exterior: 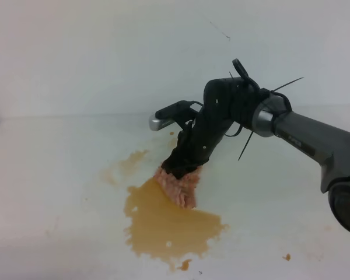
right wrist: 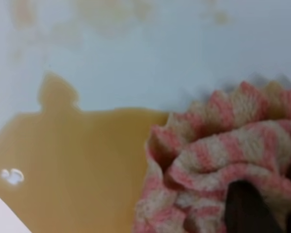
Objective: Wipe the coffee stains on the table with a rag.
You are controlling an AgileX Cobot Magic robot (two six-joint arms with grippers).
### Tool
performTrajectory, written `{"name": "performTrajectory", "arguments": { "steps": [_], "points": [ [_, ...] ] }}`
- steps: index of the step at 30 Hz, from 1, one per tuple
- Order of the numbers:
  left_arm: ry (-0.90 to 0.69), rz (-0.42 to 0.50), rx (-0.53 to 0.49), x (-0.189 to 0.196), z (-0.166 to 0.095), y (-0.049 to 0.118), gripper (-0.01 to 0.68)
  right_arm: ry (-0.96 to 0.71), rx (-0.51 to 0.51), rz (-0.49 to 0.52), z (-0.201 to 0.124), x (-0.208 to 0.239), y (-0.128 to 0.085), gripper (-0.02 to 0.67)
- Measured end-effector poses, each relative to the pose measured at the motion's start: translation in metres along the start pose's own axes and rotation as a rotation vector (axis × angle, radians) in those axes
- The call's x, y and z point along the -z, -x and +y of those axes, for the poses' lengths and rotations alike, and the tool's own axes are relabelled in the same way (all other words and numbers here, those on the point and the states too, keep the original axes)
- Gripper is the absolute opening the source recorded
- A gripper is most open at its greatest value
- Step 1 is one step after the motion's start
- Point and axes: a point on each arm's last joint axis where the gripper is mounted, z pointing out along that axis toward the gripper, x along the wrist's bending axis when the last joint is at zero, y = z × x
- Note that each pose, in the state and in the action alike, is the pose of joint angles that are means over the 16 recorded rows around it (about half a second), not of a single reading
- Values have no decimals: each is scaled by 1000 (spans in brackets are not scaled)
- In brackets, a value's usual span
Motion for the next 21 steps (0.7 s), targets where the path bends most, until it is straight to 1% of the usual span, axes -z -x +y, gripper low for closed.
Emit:
{"name": "performTrajectory", "arguments": {
  "steps": [6,16,21],
  "points": [
    [0,0,0,0,0,0,-3,22,37,28,8,-7,-18,116],
    [0,0,0,0,0,0,-3,13,149,76,14,-16,-69,115],
    [0,0,0,0,0,0,-3,-5,174,67,16,-13,-87,115]
  ]
}}
